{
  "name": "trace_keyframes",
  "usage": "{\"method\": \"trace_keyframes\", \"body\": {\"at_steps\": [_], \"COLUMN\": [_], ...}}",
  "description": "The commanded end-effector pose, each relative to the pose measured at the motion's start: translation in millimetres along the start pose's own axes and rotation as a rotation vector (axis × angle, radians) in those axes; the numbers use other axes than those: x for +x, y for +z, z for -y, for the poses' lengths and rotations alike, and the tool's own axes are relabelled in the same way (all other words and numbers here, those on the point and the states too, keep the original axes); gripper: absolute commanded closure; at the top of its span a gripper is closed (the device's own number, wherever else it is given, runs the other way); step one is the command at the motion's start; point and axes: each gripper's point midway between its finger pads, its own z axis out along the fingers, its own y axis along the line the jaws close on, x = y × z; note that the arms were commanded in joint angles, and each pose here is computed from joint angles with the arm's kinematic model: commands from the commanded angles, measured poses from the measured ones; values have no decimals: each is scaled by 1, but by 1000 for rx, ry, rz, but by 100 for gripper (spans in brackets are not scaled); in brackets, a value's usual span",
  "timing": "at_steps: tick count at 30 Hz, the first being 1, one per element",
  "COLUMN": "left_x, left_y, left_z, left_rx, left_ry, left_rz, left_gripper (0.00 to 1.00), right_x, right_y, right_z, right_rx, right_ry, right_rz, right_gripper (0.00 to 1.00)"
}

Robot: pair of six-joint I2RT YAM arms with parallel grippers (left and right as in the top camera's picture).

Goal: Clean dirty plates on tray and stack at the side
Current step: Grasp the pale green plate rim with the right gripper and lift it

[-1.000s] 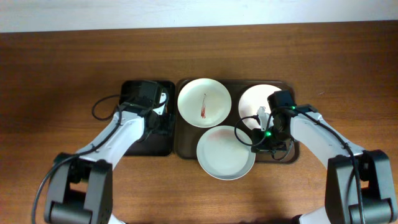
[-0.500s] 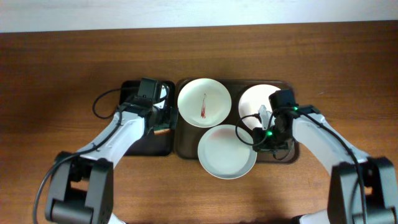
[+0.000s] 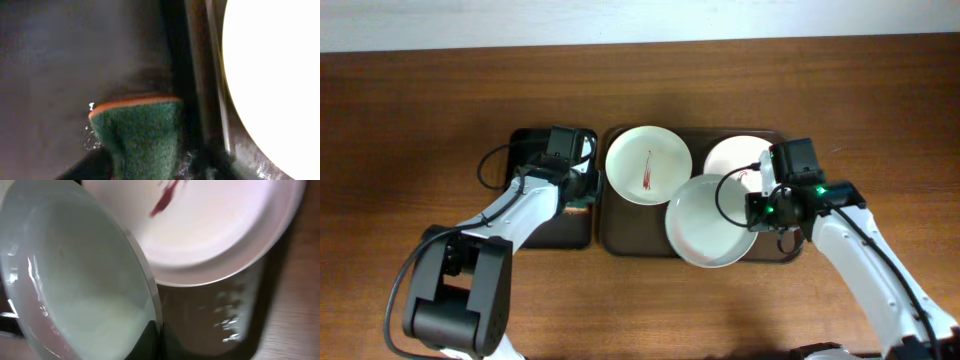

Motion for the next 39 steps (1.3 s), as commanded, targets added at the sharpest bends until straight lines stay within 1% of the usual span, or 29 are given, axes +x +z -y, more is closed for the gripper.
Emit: {"method": "trace_keyframes", "body": {"at_steps": [1,2,4,5,6,7,8,9,12,16,20,21,25,28,29,30,32,33,34,36,39], "left_x": [4,3,3,4,5,6,8,11,11,4,10,14,34,46,49,51,55,56,57,59,60], "left_y": [5,5,5,4,3,1,-1,-4,-16,-37,-47,-47,-49,-50,-50,-50,-50,-49,-49,-49,-49], "left_z": [-6,-6,-6,-6,-6,-6,-6,-7,-7,-6,-7,-7,-8,-9,-9,-9,-6,-2,1,7,10], "left_rx": [-21,-21,-20,-20,-21,-21,-22,-22,-22,-20,-21,-22,-28,-31,-32,-32,-10,11,30,65,79], "left_ry": [-7,-7,-6,-7,-7,-7,-6,-6,-6,-7,-7,-7,-6,-5,-5,-6,-7,-10,-12,-16,-39], "left_rz": [-6,-3,-4,-10,-16,-21,-30,-41,-42,-10,-31,-46,-129,-176,-188,-194,-205,-208,-212,-218,-224], "left_gripper": [91,99,100,96,76,46,33,28,27,26,23,23,41,50,55,59,73,78,79,79,77], "right_x": [-20,-24,-27,-28,-28,-28,-29,-30,-34,-41,-53,-55,-65,-67,-67,-67,-67,-67,-67,-67,-67], "right_y": [-19,-22,-24,-25,-25,-25,-26,-27,-35,-45,-58,-61,-73,-74,-74,-74,-74,-74,-74,-74,-74], "right_z": [14,15,15,14,11,8,6,6,4,-3,-2,-1,4,4,4,4,4,4,4,4,1], "right_rx": [99,111,138,150,155,165,181,218,318,373,406,411,457,460,457,456,457,457,457,457,436], "right_ry": [-5,-9,-21,-34,-53,-72,-94,-114,-169,-208,-177,-174,-159,-157,-157,-157,-157,-157,-157,-157,-158], "right_rz": [110,129,149,157,158,161,166,174,212,258,306,314,351,356,355,355,356,356,355,355,356], "right_gripper": [96,96,96,96,96,96,96,96,96,96,96,96,96,96,96,96,96,96,96,96,96]}}
